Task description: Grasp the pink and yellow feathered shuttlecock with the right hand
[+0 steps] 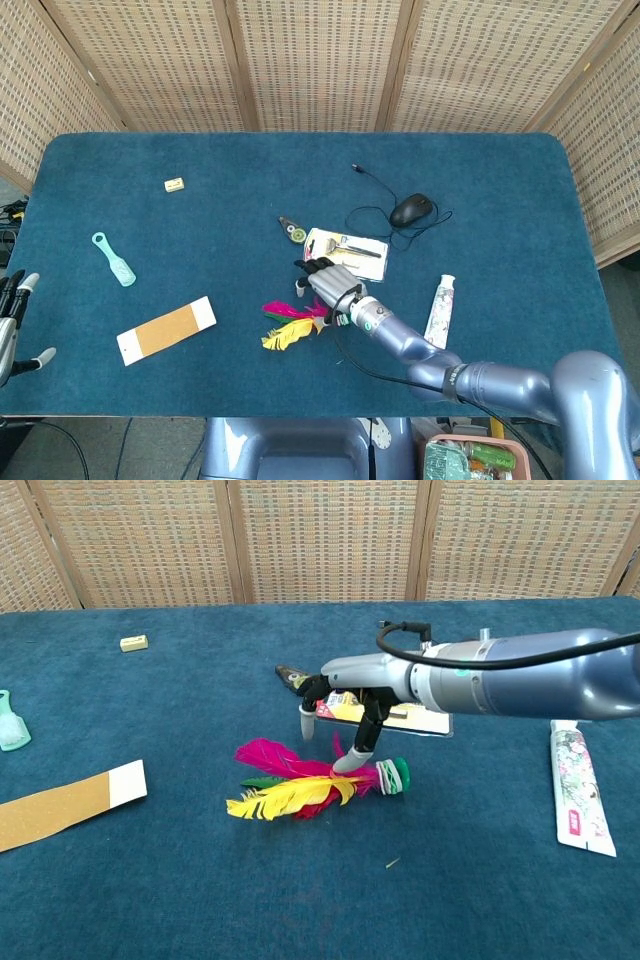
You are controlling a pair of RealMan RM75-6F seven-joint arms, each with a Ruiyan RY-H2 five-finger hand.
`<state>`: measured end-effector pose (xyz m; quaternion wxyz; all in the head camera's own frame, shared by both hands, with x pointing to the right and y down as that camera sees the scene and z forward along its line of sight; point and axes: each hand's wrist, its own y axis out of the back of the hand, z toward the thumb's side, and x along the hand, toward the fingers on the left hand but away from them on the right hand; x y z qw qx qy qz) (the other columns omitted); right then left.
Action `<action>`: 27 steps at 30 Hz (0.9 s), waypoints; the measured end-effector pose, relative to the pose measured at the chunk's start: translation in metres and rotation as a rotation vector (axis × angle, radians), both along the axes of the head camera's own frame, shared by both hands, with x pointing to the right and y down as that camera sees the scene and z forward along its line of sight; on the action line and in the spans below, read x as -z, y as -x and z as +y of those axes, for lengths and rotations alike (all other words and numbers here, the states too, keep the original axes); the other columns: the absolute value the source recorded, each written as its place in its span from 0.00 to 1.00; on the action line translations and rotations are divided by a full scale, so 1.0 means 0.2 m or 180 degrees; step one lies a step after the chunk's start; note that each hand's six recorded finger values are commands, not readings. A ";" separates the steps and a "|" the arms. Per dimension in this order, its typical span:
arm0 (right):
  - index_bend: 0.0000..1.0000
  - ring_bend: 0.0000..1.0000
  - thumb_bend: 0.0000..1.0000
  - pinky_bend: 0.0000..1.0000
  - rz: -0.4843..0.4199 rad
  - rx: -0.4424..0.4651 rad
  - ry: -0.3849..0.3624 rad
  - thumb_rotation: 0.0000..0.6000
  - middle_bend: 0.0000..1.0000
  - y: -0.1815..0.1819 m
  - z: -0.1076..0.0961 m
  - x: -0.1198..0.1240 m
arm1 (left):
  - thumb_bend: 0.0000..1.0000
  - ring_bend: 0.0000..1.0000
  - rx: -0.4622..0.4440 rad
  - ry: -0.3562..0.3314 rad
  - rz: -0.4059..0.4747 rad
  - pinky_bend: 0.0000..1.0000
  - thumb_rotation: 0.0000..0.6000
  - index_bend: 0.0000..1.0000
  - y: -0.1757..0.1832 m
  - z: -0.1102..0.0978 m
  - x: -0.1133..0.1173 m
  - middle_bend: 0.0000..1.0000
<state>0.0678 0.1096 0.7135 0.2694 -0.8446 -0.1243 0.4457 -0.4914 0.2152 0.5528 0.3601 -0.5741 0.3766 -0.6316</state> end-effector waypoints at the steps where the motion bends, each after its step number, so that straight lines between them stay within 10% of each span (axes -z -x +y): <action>1: 0.35 0.00 0.24 0.00 0.0016 0.0001 0.0020 1.00 0.00 0.01 0.01 -0.01 | 0.00 0.00 0.0003 0.0003 0.0000 0.00 1.00 0.00 0.00 0.00 0.00 0.00; 27: 0.61 0.00 0.40 0.00 -0.0048 -0.0154 0.0245 1.00 0.00 0.12 0.09 -0.04 | 0.00 0.00 -0.0022 0.0012 0.0033 0.00 1.00 0.00 -0.01 0.00 0.00 0.00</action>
